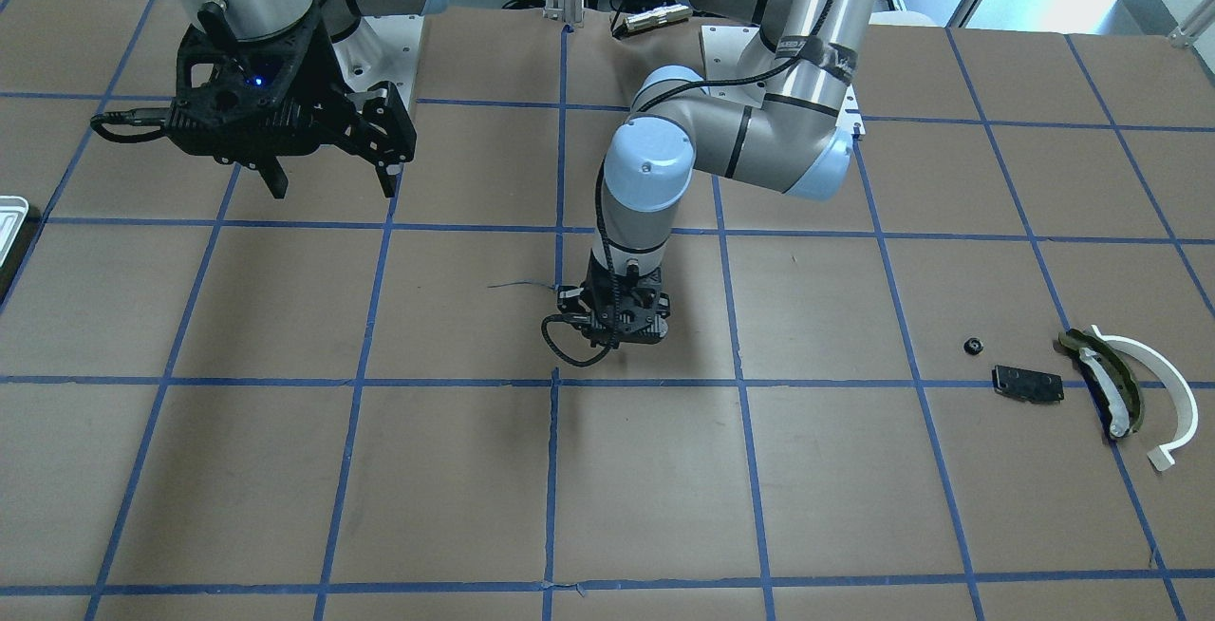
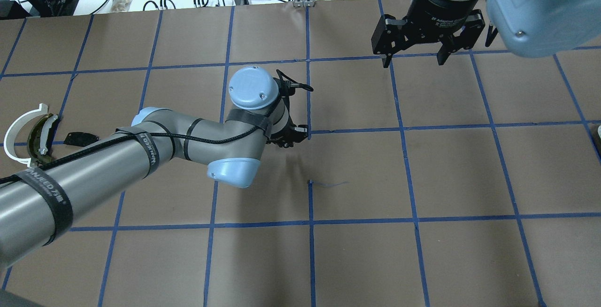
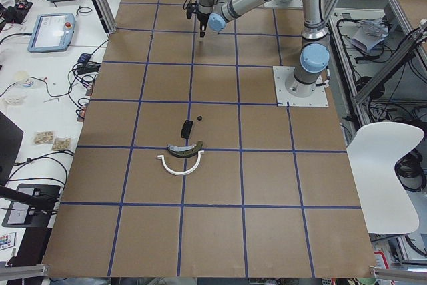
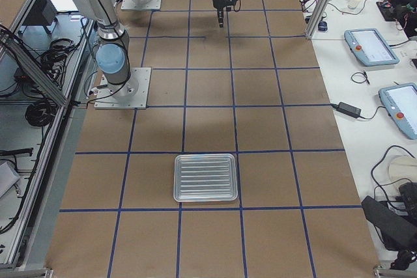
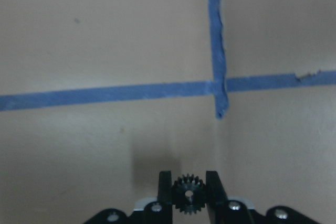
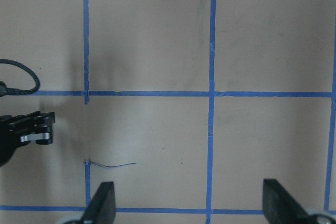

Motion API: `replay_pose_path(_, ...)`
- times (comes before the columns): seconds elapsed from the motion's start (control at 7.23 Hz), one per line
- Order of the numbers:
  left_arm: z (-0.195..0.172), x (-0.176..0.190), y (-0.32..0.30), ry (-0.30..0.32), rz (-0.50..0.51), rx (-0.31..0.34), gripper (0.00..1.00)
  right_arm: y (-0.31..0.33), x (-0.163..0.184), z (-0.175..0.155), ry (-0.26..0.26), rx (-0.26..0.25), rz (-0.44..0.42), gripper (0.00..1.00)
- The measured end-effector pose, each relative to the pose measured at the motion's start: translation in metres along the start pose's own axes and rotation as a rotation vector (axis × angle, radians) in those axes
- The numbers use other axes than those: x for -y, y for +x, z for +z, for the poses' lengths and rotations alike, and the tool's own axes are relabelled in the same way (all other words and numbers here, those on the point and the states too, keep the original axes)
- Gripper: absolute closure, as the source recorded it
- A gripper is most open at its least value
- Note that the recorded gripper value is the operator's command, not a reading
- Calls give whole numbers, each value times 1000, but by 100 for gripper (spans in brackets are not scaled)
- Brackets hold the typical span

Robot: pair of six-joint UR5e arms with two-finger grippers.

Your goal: Place bearing gear from tray to pile

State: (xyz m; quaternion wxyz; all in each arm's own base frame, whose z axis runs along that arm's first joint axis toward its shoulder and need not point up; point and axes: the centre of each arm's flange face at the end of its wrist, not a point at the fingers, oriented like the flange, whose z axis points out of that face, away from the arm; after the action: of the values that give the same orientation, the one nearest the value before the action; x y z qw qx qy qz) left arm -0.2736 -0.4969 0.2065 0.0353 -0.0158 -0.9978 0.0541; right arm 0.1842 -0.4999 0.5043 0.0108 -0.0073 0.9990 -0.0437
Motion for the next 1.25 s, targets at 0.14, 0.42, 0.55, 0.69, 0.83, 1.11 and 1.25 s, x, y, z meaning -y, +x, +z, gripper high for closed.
replay_pose_path(0.14,-10,9,-57,-35,7,24,100,7,4,-4,10,-3,13,0)
replay_pose_path(0.42,-24,14,-217,-84,18,46,100,16,8,-10,25,-12,29,0)
replay_pose_path(0.55,-33,10,-292,-82,43,58,100,17,8,-10,23,-13,31,0)
replay_pose_path(0.69,-36,2,-359,-88,71,68,100,17,7,-9,20,-12,31,0)
replay_pose_path(0.83,-31,-5,-400,-103,95,63,100,17,7,-8,17,-11,31,0)
replay_pose_path(1.11,-18,-8,-431,-105,101,64,100,17,8,-6,14,-11,32,0)
replay_pose_path(1.25,-11,-8,-437,-102,97,67,92,17,8,-5,13,-12,32,0)
